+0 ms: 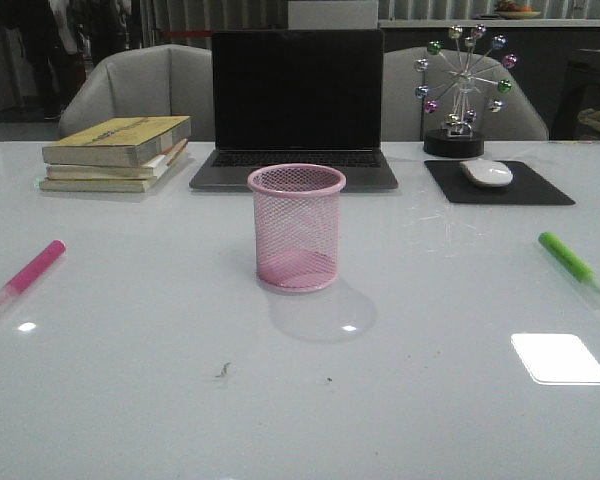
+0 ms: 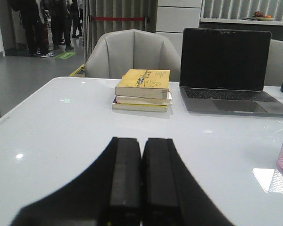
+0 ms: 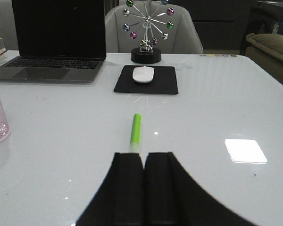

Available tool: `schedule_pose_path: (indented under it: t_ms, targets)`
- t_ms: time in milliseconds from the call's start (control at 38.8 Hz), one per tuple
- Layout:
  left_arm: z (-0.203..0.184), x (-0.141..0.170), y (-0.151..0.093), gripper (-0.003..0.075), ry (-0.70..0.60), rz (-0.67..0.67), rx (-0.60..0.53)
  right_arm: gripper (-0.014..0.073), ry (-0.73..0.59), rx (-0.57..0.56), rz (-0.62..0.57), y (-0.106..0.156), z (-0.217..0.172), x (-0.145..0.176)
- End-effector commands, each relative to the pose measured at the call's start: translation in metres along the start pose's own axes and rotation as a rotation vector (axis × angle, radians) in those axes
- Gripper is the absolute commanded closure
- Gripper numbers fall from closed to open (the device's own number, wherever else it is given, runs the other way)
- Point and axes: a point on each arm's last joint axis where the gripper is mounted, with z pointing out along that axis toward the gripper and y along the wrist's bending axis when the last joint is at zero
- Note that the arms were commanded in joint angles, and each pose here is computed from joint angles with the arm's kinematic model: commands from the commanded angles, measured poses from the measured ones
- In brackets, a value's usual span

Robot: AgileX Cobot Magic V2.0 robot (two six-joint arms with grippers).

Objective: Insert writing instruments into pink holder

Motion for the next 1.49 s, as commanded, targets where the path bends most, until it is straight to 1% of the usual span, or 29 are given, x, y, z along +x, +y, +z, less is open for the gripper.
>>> schedule_pose_path:
  t_ms: [0, 721, 876, 979, 1031, 1108, 1159, 1237, 1288, 1391, 1469]
  targets:
    - [-0.002, -0.008, -0.001, 0.0627, -0.109, -0.004, 0.018, 0.0564, -0.102, 0.008, -0.006, 0.0, -0.002, -0.008]
    - [-0.002, -0.01, -0.002, 0.0627, -0.132, -0.004, 0.021, 0.0564, -0.111, 0.008, -0.006, 0.0, -0.002, -0.009]
    - [-0.002, -0.01, -0.002, 0.0627, -0.135, -0.004, 0.021, 0.0564, -0.135, 0.001, 0.049, 0.0, -0.002, -0.011]
    - [-0.002, -0.011, -0.002, 0.0627, -0.137, -0.004, 0.021, 0.0564, -0.144, 0.001, 0.056, 0.0, -0.002, -0.012]
    - [-0.002, -0.011, -0.001, 0.0627, -0.141, -0.027, 0.022, 0.0564, -0.155, 0.002, 0.056, 0.0, -0.002, -0.013]
    - [-0.003, -0.011, -0.001, 0.0627, -0.145, -0.11, 0.024, 0.0564, -0.222, 0.005, 0.06, -0.001, -0.004, -0.019]
    - [-0.003, -0.012, -0.001, 0.0627, -0.149, -0.145, 0.024, 0.0564, -0.266, 0.006, 0.097, -0.002, -0.005, -0.023]
    - [-0.003, -0.014, -0.001, 0.0627, -0.16, -0.149, 0.025, 0.0564, -0.34, 0.005, 0.202, -0.003, -0.007, -0.03]
    - [-0.004, -0.019, -0.001, 0.0627, -0.18, -0.149, 0.027, 0.0564, -0.372, 0.006, 0.229, -0.004, -0.008, -0.035]
    - [-0.008, -0.037, -0.002, 0.0627, -0.277, -0.134, 0.036, 0.0564, -0.403, -0.004, 0.204, -0.002, -0.013, -0.05]
    - [-0.013, -0.056, -0.004, 0.0627, -0.352, -0.061, 0.043, 0.0564, -0.41, -0.012, 0.141, 0.0, -0.018, -0.063]
